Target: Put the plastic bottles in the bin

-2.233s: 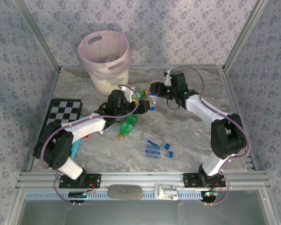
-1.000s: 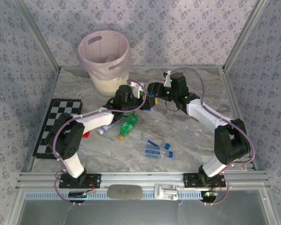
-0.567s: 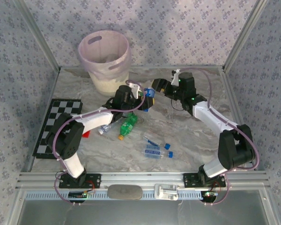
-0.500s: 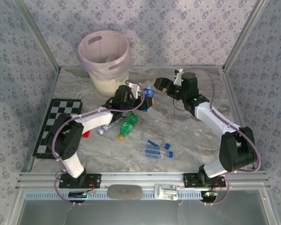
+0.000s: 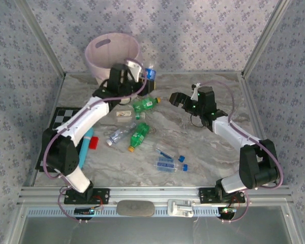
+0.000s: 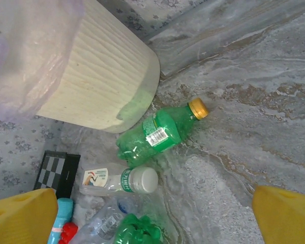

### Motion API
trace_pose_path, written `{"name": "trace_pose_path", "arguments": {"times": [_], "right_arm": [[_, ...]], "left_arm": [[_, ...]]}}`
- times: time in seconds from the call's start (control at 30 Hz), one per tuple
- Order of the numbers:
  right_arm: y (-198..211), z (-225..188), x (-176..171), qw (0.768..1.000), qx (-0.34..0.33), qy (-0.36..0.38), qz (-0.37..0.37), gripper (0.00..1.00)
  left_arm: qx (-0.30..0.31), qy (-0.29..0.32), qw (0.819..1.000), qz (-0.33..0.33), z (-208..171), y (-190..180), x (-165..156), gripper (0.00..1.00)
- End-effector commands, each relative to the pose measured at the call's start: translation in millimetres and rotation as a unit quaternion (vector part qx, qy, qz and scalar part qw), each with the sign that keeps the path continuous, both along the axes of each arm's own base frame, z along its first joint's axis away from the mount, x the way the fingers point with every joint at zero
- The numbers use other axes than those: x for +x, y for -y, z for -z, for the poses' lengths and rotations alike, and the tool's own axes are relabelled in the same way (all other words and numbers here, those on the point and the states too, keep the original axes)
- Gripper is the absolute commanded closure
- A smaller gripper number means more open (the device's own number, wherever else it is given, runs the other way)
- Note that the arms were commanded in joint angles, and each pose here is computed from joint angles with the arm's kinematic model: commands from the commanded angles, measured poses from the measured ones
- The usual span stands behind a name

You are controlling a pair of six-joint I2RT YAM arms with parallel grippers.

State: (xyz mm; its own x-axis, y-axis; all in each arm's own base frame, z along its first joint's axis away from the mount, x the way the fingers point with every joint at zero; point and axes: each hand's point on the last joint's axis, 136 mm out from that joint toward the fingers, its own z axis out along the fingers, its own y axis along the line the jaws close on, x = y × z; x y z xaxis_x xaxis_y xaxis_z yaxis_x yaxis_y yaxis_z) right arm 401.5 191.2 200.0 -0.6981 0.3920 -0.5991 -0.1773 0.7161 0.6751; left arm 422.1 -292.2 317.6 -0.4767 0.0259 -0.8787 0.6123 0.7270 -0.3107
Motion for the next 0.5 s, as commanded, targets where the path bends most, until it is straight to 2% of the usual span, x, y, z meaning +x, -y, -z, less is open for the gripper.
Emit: {"name": "trace_pose_path", "arguments": {"times": [0.0, 0.27, 0.47], "right_arm": [[-1.4, 14.2, -1.2, 1.0, -0.022, -0.005, -0.007, 0.0], [-14.0, 21.8, -3.5, 0.998, -0.044, -0.008, -0.034, 0.0], [-19.9, 22.6, -6.4, 0.997, -0.057, -0.012, -0.048, 0.0]], "left_arm": [[0.084, 0.054, 0.995, 0.005, -35.0, -26.0, -0.5, 0.52], [0.137, 0.107, 0.983, -0.062, -86.4, -90.2, 45.7, 0.52], [0.177, 0.103, 0.972, -0.12, -89.2, -135.0, 84.6, 0.52]]}}
